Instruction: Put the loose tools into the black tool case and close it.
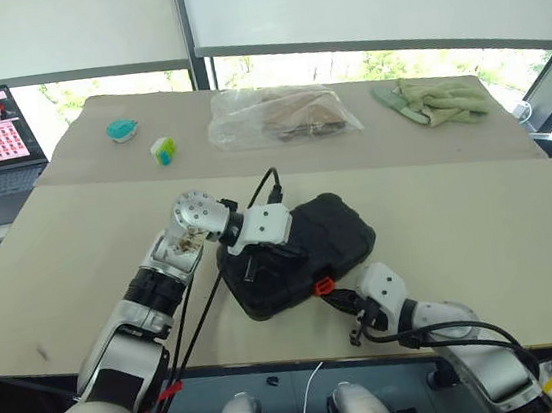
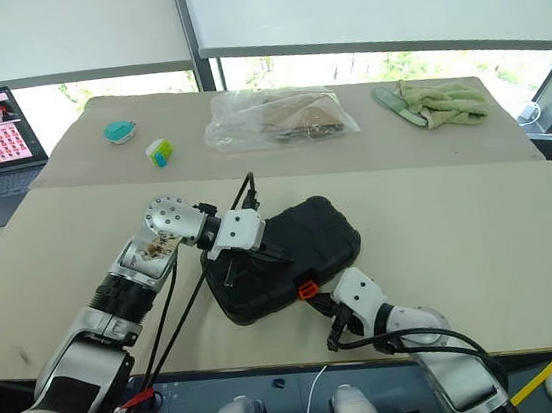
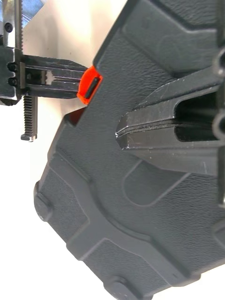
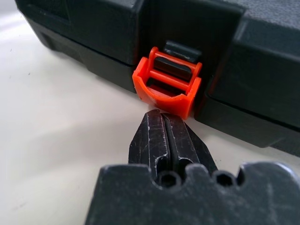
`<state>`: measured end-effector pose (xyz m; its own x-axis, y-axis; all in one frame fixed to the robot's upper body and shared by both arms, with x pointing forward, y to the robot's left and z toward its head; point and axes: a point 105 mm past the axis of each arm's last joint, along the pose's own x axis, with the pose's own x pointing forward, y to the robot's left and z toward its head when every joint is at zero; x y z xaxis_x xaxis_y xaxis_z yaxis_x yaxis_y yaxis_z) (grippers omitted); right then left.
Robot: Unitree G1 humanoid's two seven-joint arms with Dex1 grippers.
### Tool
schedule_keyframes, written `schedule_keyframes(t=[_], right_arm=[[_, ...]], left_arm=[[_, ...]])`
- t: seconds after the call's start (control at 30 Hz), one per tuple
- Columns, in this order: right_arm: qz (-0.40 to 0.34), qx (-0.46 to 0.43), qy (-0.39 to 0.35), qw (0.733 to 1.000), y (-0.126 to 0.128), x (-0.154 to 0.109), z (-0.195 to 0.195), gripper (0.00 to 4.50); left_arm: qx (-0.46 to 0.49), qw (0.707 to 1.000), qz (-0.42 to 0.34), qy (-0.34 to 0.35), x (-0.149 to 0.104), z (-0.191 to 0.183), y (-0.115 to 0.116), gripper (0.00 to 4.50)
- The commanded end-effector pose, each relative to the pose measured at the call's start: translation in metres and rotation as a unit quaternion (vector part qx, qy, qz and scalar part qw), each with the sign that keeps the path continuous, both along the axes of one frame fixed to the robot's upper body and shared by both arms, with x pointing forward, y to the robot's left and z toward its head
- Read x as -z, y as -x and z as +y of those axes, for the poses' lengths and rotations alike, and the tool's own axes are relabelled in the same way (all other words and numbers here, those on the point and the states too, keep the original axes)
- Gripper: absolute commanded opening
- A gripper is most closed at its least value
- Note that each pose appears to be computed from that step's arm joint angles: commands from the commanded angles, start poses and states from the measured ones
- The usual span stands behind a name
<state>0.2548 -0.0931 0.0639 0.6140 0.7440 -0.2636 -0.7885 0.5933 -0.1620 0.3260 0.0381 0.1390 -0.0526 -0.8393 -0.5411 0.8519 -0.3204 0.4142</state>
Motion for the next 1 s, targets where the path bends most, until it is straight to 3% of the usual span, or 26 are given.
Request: schedule_keyframes(t=[0.03, 0.27, 0.63, 0.83, 0.93, 0.97, 1.0], right_arm=[[-0.109, 0.008, -0.042, 0.993, -0.008, -0.051, -0.001, 0.0], [-0.124, 0.01, -0.052, 0.991, -0.004, -0.065, -0.003, 0.0], [-0.101, -0.009, -0.043, 0.994, -0.001, -0.063, -0.002, 0.0], [-0.072, -0.028, -0.014, 0.997, 0.006, -0.067, -0.022, 0.0], [-0.018, -0.058, -0.004, 0.998, 0.021, -0.089, -0.056, 0.0], [-0.006, -0.068, -0.002, 0.998, 0.025, -0.095, -0.063, 0.58], [0.008, -0.076, 0.001, 0.997, 0.028, -0.102, -0.072, 0.73]], left_arm=[[-0.001, 0.999, 0.024, -0.043, 0.022, 0.004, 0.003, 0.01], [-0.001, 0.999, 0.024, -0.045, 0.024, 0.004, 0.002, 0.01], [-0.011, 0.999, 0.022, -0.046, 0.025, 0.005, -0.003, 0.01], [-0.062, 0.997, 0.052, -0.02, 0.017, 0.02, -0.011, 0.01], [-0.125, 0.986, 0.105, 0.027, -0.008, 0.056, -0.012, 0.75], [-0.137, 0.984, 0.113, 0.032, -0.013, 0.065, -0.009, 0.96], [-0.153, 0.978, 0.133, 0.039, -0.02, 0.08, -0.004, 1.43]])
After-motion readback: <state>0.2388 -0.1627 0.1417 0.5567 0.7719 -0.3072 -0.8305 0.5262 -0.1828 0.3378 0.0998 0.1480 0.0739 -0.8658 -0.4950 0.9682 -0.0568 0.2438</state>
